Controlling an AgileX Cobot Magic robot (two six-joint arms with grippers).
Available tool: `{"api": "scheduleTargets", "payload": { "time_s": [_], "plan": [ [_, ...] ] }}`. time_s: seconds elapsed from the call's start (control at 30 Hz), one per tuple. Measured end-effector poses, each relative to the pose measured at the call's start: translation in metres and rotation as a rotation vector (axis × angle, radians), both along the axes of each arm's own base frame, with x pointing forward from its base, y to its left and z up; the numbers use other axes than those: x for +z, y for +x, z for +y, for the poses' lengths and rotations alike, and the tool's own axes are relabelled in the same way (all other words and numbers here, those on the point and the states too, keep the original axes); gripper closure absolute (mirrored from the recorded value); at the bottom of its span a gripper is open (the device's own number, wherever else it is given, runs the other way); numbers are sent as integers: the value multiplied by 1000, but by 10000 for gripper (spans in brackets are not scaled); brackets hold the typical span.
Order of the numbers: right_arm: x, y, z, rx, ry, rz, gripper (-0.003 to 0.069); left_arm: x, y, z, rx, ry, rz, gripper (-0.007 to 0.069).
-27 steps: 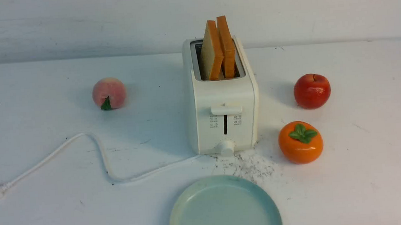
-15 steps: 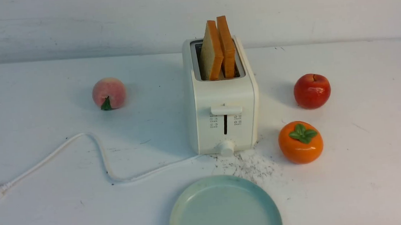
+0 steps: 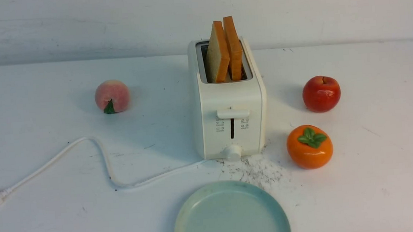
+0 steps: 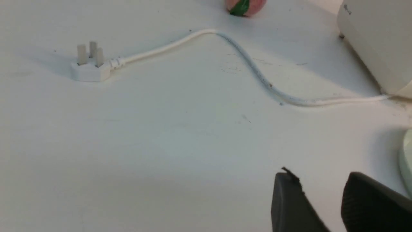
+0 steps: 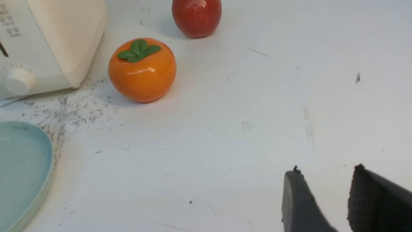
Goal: Take toasted bread from bread machine on white table place on plate.
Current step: 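Reach for a toast slice standing in the toaster with the left gripper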
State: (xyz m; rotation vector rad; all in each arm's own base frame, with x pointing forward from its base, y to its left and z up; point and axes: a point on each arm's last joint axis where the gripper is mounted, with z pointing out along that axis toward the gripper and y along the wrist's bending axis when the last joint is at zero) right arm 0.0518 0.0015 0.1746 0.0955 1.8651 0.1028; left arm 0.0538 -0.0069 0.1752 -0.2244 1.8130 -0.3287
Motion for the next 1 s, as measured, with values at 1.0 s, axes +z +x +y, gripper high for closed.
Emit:
{"api": "scheduleTargets", "payload": {
  "time_s": [1.0],
  "plan": [
    [43,2,-5,-75,369,-505,419,146,-29,7,12,-430,-650,639]
  ]
}}
